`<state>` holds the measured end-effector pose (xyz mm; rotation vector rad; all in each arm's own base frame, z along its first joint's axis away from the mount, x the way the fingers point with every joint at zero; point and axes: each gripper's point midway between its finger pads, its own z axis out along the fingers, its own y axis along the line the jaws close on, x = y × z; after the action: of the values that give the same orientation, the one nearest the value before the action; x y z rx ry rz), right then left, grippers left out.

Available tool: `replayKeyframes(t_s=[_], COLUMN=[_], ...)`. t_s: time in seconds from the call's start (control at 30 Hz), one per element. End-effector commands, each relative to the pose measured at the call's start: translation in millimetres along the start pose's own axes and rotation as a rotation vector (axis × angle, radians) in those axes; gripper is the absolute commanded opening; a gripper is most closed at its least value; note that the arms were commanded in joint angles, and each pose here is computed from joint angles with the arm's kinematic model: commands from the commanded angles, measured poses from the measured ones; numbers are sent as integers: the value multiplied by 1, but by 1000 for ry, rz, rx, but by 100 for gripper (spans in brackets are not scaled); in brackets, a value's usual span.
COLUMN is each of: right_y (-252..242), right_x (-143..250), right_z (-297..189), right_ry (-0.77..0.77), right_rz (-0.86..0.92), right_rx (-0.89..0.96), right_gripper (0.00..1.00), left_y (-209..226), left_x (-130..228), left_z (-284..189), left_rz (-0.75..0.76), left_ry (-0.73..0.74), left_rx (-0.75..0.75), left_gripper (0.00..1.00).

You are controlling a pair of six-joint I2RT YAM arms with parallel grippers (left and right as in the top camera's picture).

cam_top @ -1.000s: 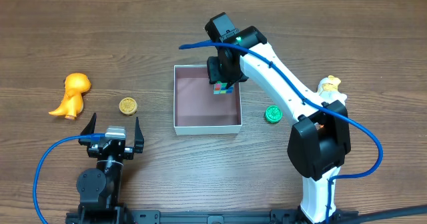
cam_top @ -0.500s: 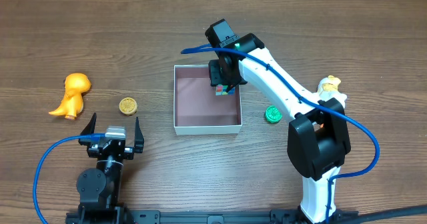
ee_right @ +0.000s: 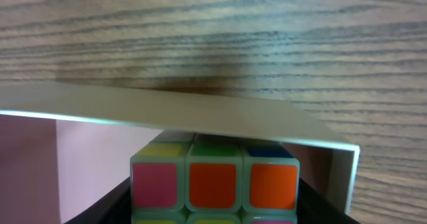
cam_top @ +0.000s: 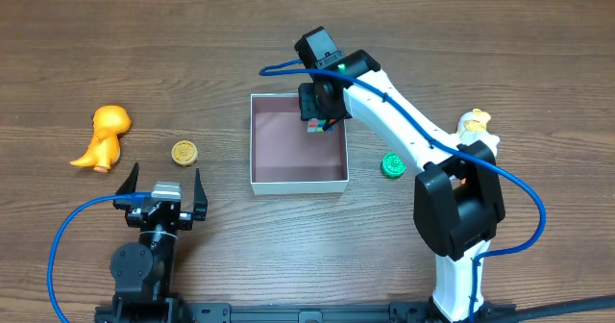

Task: Pack container
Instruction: 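Lower the cube into the box's back right corner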

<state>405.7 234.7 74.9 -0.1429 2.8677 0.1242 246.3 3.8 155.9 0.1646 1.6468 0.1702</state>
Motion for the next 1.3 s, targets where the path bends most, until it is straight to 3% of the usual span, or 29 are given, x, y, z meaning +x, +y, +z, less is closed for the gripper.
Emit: replayKeyframes(t_s=[0.0,1.27], right_y=[-5,-9], right_x=[2,0], right_z=[3,4], right_ry=[1,-13], right_rz=[26,28], right_rx=[19,43], right_gripper=[54,64], left_y=[4,4], left_x=[3,3], left_z=[0,0], left_rz=[-11,-11], left_ry=[7,7], left_rx=[-19,-19], left_gripper=[100,100])
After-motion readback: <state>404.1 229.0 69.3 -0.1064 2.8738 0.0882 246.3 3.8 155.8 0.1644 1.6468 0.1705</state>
